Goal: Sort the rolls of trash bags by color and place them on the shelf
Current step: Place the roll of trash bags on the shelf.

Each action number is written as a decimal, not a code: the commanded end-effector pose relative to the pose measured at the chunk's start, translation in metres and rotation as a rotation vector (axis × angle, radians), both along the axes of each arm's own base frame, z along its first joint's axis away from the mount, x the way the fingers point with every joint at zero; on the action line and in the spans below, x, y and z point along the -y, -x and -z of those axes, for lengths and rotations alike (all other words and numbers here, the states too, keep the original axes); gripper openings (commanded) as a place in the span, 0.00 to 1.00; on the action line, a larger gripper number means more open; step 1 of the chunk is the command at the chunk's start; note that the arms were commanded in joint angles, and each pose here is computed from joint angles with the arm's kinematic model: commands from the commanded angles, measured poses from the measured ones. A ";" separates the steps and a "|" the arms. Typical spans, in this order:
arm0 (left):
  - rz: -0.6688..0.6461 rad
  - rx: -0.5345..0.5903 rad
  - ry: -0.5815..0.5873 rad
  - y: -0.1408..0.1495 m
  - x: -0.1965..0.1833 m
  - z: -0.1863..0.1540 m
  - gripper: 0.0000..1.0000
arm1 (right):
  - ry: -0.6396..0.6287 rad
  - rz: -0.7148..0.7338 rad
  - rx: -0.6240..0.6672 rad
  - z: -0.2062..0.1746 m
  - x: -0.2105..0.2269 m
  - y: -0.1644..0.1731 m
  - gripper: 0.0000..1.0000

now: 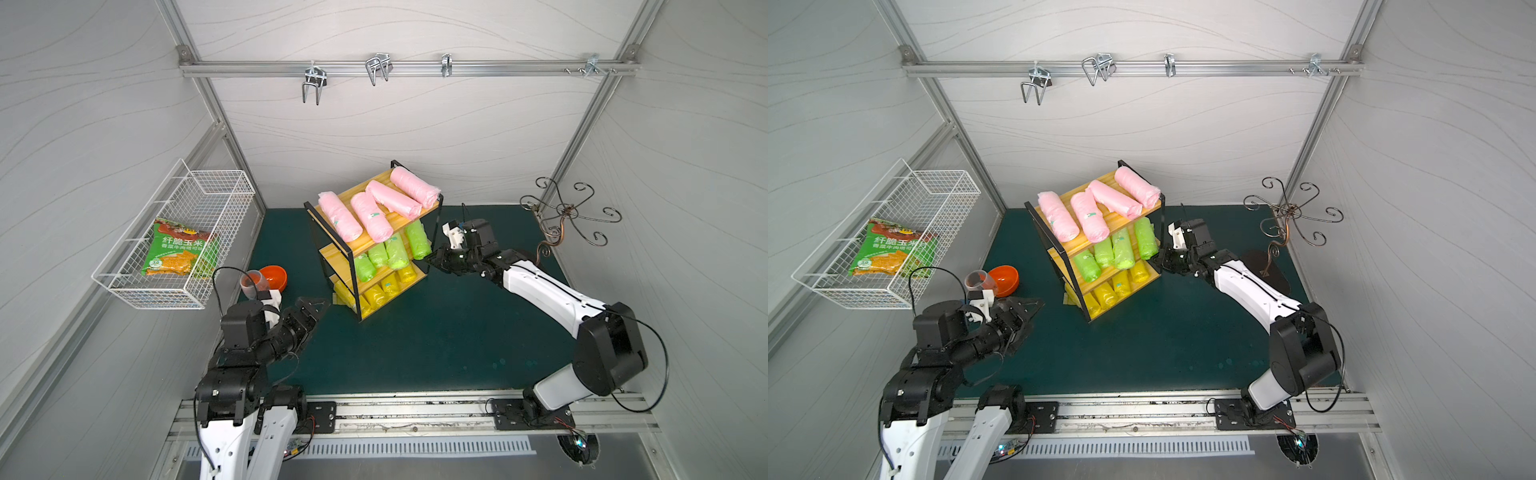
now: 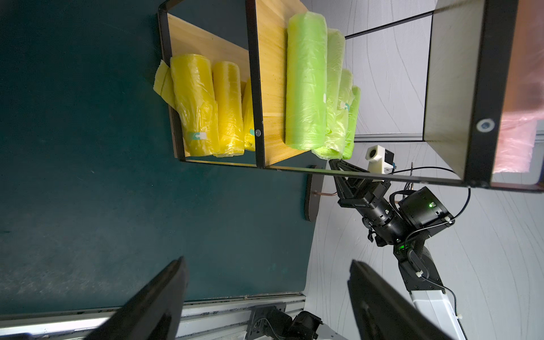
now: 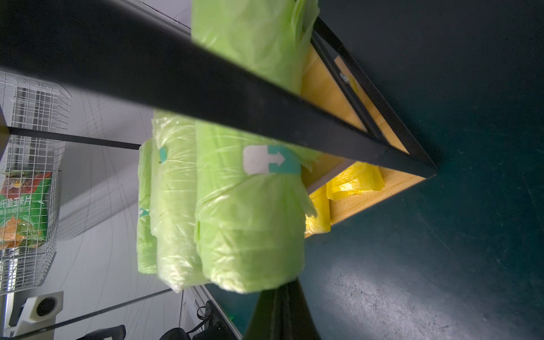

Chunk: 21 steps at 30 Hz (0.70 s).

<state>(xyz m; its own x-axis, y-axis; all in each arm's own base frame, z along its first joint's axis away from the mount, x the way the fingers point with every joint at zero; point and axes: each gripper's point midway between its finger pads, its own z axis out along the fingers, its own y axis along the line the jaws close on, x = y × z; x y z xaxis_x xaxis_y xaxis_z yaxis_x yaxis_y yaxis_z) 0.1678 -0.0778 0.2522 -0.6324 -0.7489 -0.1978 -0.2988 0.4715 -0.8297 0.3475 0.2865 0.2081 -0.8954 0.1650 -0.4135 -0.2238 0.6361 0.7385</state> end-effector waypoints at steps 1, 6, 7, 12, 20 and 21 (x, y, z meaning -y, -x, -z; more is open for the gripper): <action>0.004 0.046 -0.026 -0.006 -0.002 -0.007 0.90 | -0.020 0.010 0.053 -0.018 0.001 -0.017 0.00; 0.006 0.044 -0.026 -0.006 -0.001 -0.006 0.90 | -0.004 0.025 0.047 -0.013 0.006 -0.031 0.00; 0.006 0.042 -0.026 -0.006 -0.001 -0.005 0.90 | -0.006 0.028 0.044 -0.012 0.007 -0.034 0.00; 0.006 0.040 -0.031 -0.006 -0.002 -0.004 0.90 | -0.019 0.035 0.041 -0.011 0.009 -0.043 0.00; -0.002 0.029 -0.110 -0.010 -0.010 0.006 0.90 | -0.007 0.014 0.033 -0.010 0.015 -0.035 0.00; -0.005 0.030 -0.126 -0.012 -0.012 0.008 0.90 | -0.002 0.010 0.037 -0.011 0.017 -0.032 0.00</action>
